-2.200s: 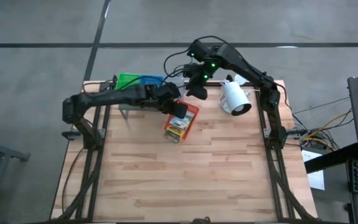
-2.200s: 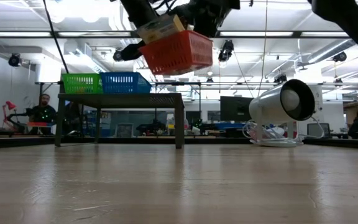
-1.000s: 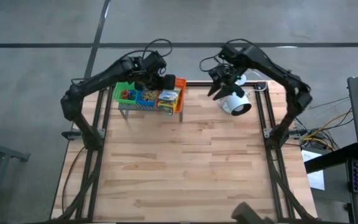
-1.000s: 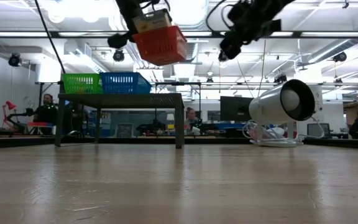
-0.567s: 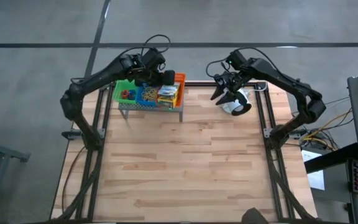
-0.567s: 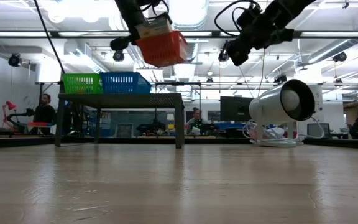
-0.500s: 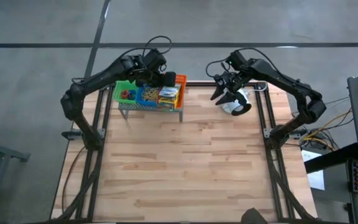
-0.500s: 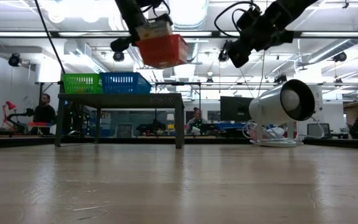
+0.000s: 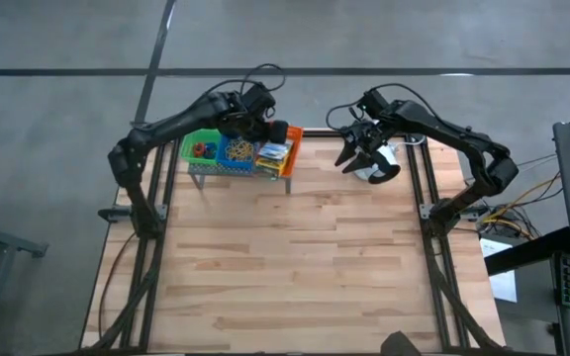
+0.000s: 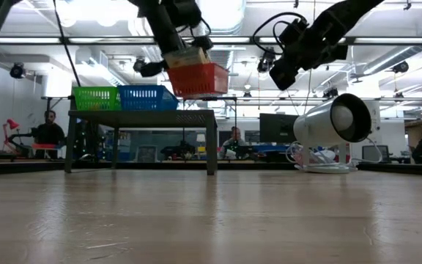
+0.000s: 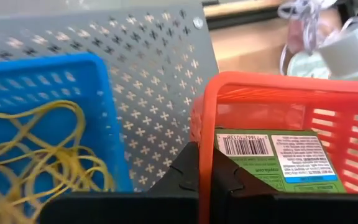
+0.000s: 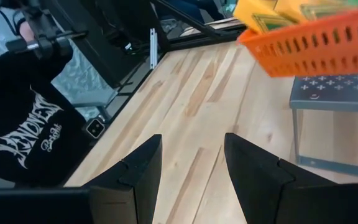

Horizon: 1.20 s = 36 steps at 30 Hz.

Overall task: Pick & Place Office Desk Supplies
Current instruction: Put the orange bin on the shelf

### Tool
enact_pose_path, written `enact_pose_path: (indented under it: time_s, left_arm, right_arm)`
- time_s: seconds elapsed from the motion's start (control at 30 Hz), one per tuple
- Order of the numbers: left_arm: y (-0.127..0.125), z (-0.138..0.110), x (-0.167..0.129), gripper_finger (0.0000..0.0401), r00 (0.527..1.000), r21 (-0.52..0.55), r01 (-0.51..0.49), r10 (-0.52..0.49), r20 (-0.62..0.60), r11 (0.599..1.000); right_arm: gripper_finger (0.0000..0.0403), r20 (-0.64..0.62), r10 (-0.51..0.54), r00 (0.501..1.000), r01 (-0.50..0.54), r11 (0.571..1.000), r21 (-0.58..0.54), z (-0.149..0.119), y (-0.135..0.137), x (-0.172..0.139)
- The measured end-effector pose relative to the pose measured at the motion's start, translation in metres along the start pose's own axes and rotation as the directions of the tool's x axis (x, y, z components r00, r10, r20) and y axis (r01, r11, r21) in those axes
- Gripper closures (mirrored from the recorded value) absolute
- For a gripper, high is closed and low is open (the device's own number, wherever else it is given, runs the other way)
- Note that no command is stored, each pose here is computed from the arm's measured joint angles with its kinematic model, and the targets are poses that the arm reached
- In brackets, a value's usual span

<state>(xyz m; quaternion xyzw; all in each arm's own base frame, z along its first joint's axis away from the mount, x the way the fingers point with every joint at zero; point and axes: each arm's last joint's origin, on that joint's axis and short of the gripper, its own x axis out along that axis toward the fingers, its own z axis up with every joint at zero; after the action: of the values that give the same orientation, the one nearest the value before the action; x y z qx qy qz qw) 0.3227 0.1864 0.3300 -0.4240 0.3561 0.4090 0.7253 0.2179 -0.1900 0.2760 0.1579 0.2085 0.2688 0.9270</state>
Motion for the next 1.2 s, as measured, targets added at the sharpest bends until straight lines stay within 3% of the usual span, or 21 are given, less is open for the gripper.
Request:
enact_pose_path:
  time_s: [0.2, 0.63, 1.2]
  left_arm:
    - [-0.003, 0.001, 0.019, 0.0399, 0.999, 0.026, -0.014, 0.015, -0.038, 1.0]
    - [0.012, 0.011, 0.02, 0.0399, 0.997, -0.063, -0.072, 0.071, -0.022, 0.995]
    - [0.014, 0.009, 0.035, 0.0399, 0.993, -0.036, -0.105, 0.103, -0.062, 0.994]
  right_arm:
    - [0.0232, -0.003, 0.004, 1.0, -0.004, 1.0, 0.014, -0.004, 0.0, 0.001]
    - [0.0232, -0.012, 0.013, 1.0, -0.013, 0.999, 0.046, -0.016, -0.001, 0.004]
    - [0.0232, 0.003, 0.031, 1.0, -0.031, 1.0, 0.006, -0.028, -0.004, 0.007]
